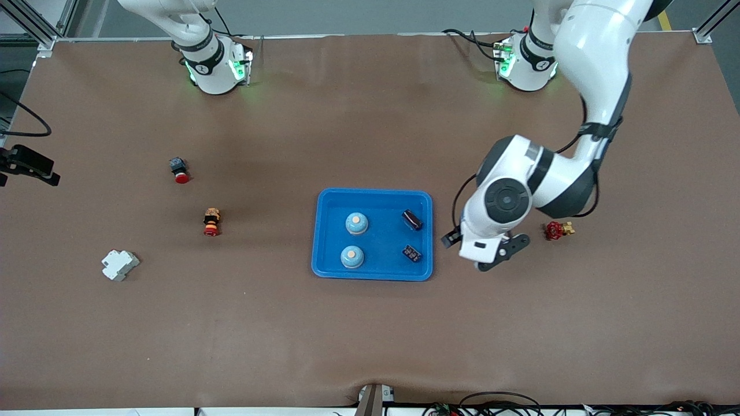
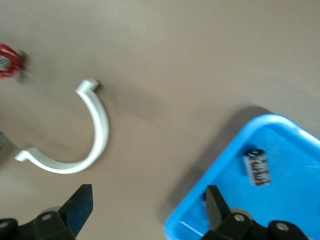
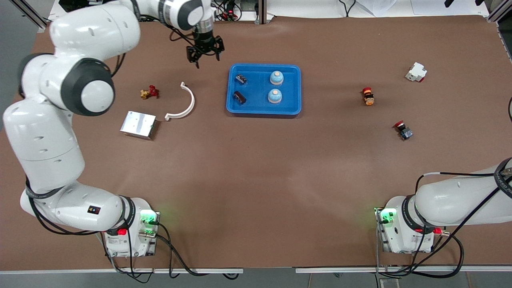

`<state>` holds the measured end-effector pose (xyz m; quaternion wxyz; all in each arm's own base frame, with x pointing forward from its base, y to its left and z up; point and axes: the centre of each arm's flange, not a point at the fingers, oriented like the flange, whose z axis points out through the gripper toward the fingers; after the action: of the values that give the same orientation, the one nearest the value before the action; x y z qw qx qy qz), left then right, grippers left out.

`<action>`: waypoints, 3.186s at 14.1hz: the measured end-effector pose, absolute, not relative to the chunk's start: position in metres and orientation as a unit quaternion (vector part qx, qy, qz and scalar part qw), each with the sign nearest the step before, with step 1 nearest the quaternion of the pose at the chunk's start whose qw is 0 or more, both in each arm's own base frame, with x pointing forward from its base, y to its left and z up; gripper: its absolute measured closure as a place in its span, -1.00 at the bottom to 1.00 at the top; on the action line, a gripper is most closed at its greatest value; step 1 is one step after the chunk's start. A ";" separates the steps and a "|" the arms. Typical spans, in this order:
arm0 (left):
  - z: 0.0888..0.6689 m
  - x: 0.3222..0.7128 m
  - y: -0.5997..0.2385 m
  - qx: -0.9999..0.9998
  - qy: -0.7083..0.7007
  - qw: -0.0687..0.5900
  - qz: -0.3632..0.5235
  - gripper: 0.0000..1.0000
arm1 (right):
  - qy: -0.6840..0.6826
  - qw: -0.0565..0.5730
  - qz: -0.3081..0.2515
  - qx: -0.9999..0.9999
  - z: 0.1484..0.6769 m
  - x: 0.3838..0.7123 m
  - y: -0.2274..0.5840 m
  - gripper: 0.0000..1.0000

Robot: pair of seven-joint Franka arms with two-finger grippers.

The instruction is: Place electrolytic capacitor and blue bell in tray

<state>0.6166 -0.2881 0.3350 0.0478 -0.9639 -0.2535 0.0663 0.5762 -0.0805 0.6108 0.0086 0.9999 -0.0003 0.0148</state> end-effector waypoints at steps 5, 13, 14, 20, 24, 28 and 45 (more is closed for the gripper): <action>0.367 0.588 -0.195 -0.981 -0.164 0.065 0.076 -1.00 | -0.009 0.005 0.001 1.000 0.621 0.563 -0.081 -1.00; 0.411 0.541 -0.043 -0.991 -0.035 0.044 0.120 -1.00 | -0.021 0.004 0.001 1.000 0.628 0.557 -0.080 -1.00; 0.412 0.534 -0.024 -0.991 -0.026 0.036 0.124 -1.00 | -0.021 0.004 0.003 1.000 0.628 0.558 -0.080 -1.00; 0.405 0.502 -0.001 -0.994 -0.020 0.027 0.105 -1.00 | -0.021 0.004 0.021 1.000 0.631 0.562 -0.080 -1.00; 0.388 0.480 -0.002 -0.996 -0.019 0.034 0.074 -1.00 | -0.029 -0.011 0.027 0.999 0.632 0.563 -0.075 -1.00; 0.378 0.465 -0.002 -0.997 -0.019 0.039 0.060 -1.00 | -0.033 -0.014 0.027 0.999 0.632 0.563 -0.073 -1.00; 0.592 0.581 0.000 -0.999 -0.022 -0.006 0.029 -1.00 | -0.034 -0.015 0.017 0.999 0.628 0.562 -0.073 -1.00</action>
<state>0.5805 0.0004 0.5919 -0.0065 -0.9993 -0.0224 0.0292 0.5618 -0.0728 0.6283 -0.0147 0.9992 -0.0341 0.0171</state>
